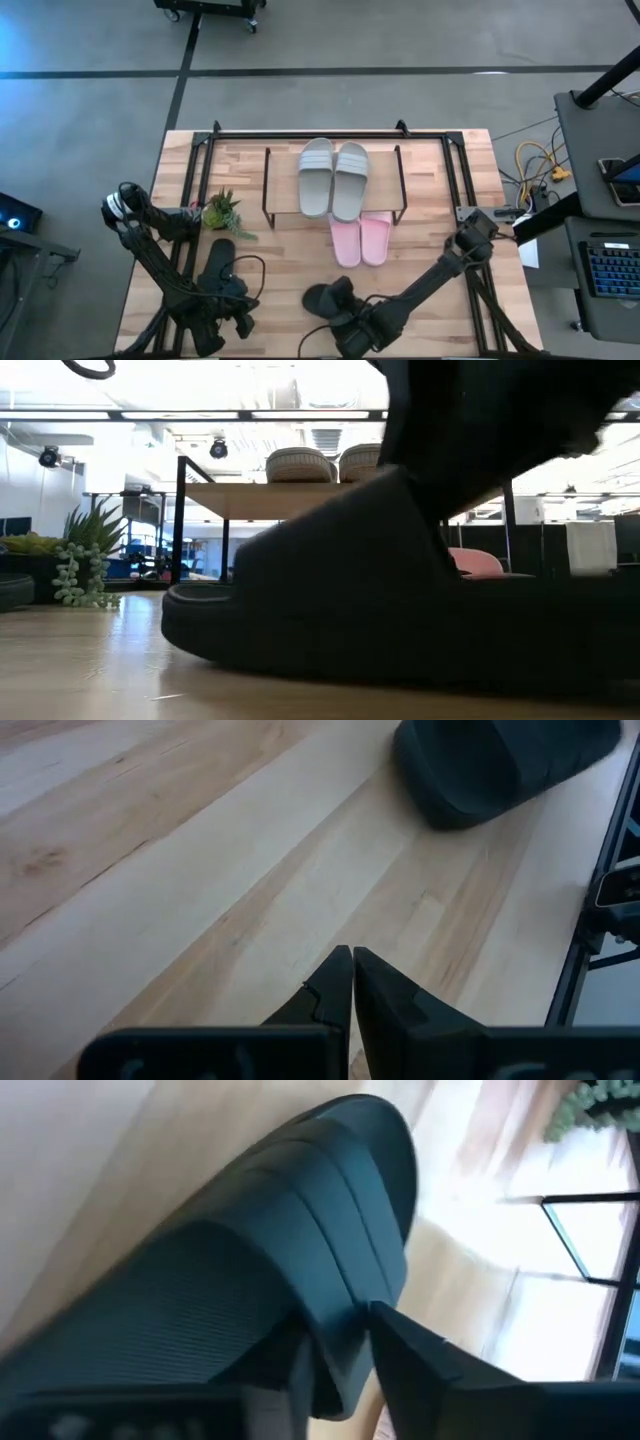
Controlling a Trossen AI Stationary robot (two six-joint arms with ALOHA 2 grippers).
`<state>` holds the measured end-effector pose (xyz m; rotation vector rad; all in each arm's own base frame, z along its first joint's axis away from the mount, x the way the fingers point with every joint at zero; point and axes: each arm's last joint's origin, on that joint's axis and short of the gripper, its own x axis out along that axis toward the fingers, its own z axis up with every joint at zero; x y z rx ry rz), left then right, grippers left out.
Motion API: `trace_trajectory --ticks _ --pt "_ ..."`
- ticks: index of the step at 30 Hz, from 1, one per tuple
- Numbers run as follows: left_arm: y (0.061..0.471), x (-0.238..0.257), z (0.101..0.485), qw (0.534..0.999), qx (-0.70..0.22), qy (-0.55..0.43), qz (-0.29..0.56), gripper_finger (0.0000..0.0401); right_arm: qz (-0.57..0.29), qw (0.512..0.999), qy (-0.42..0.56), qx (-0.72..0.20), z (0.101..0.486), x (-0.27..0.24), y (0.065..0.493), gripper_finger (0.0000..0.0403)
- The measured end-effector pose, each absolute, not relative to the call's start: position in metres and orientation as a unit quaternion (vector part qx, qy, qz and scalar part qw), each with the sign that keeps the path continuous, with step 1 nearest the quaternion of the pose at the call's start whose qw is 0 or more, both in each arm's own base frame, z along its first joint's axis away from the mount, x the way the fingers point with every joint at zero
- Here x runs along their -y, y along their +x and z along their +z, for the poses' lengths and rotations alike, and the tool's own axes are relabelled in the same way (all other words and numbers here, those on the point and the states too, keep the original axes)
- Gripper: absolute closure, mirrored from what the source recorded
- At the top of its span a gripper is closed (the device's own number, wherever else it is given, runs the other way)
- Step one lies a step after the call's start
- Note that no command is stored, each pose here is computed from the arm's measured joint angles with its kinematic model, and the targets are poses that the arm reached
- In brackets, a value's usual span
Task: Pick and place slides into the shelf
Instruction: Move the black slide to the center of the table
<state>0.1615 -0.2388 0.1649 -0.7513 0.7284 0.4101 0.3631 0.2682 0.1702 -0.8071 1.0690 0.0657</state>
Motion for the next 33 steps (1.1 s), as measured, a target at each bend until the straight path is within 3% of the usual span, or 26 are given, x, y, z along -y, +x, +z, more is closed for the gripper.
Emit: trace_trajectory --ticks 6,13,21,25,33 --pt "0.162 0.239 0.165 0.846 -0.345 -0.356 0.194 0.0401 -0.046 0.821 -0.311 -0.476 0.183 -0.251 0.383 0.0388" --pt "0.162 0.239 0.165 0.846 -0.345 -0.356 0.194 0.0401 -0.145 0.853 -0.190 -0.464 0.196 -0.215 0.409 0.0388" --pt "0.161 0.238 0.164 0.847 -0.345 -0.354 0.195 0.0401 -0.194 0.831 -0.165 -0.495 0.190 -0.181 0.416 0.0388" --pt "0.161 0.237 0.162 0.847 -0.346 -0.351 0.197 0.0401 -0.181 0.828 -0.145 -0.511 0.188 -0.175 0.419 0.0367" --pt "0.160 0.237 0.162 0.848 -0.346 -0.351 0.197 0.0401 -0.191 0.820 -0.120 -0.526 0.185 -0.171 0.417 0.0287"
